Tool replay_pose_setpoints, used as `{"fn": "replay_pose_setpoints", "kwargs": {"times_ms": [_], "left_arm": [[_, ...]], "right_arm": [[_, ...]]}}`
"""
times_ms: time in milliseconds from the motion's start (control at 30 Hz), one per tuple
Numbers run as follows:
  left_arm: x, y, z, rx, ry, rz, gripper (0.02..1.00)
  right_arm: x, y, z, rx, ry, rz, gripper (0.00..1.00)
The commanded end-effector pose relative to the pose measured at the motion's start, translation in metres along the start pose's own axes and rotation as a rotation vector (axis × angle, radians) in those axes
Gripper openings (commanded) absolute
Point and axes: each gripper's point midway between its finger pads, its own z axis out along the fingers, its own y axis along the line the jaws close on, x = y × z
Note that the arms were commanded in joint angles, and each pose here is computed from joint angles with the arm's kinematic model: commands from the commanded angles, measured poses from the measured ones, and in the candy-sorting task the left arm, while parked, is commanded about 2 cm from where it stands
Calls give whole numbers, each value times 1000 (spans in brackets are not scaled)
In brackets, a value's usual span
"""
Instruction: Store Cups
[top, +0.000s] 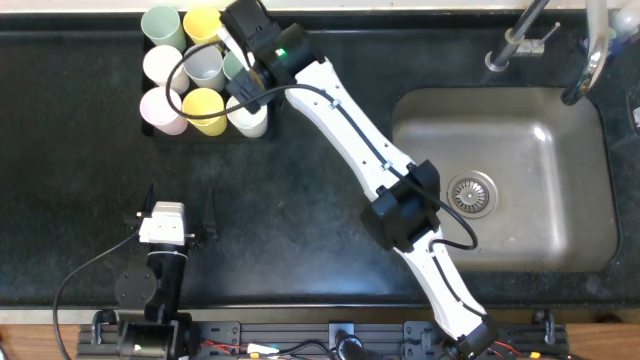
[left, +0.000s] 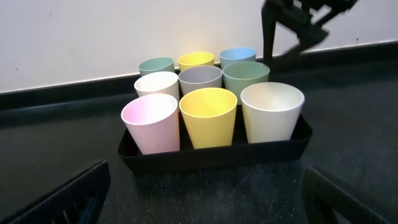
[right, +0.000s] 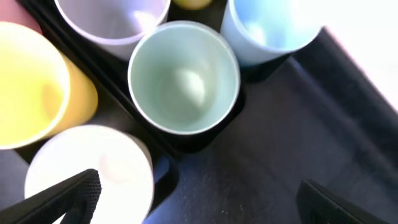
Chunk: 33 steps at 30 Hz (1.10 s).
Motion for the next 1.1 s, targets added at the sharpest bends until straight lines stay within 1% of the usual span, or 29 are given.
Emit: {"fn": "replay_pose_setpoints", "kwargs": {"times_ms": [33, 100, 167, 233, 267, 333, 467, 500, 600, 633, 700, 833, 867, 900, 967, 1033, 1100], "left_arm": [[-1, -2, -1, 9, -6, 18, 996], [-1, -2, -1, 9, -6, 18, 1000], [-1, -2, -1, 9, -6, 18, 998], [-1, -2, -1, 9, -6, 18, 998], [-1, -2, -1, 9, -6, 18, 998], [-1, -2, -1, 9, -7, 18, 998], [-1, -2, -1, 9, -7, 18, 998], [-1, -2, -1, 9, -6, 18, 998], [-1, -2, -1, 9, -6, 18, 1000], [-1, -2, -1, 9, -7, 18, 998], [-1, -2, -1, 9, -6, 18, 1000], [-1, -2, -1, 9, -7, 18, 998], [-1, -2, -1, 9, -6, 18, 998], [-1, -2, -1, 9, -7, 18, 998], [-1, -2, -1, 9, -6, 18, 1000], [-1, -2, -1, 9, -6, 18, 1000], [-1, -2, -1, 9, -6, 18, 1000]], "right_arm": [[-21, -18, -32, 36, -81, 41, 998], [-28, -27, -52, 49, -117, 72, 996], [-32, -47, -81, 89, -160, 159, 998], [-29, -70, -113, 127, -191, 226, 996], [-24, -83, -131, 144, -199, 248, 996], [-7, -111, -167, 176, -202, 315, 996], [37, -158, -225, 244, -187, 451, 998], [50, -171, -241, 265, -186, 497, 996], [84, -194, -271, 311, -165, 592, 996], [112, -196, -283, 323, -116, 642, 998], [146, -190, -289, 326, -48, 695, 996], [216, -162, -289, 320, 58, 810, 996], [231, -151, -286, 305, 65, 845, 996], [241, -141, -282, 280, 59, 863, 998], [253, -129, -273, 263, -1, 862, 996], [255, -129, -265, 286, -126, 854, 998], [258, -136, -257, 344, -253, 831, 998]]}}
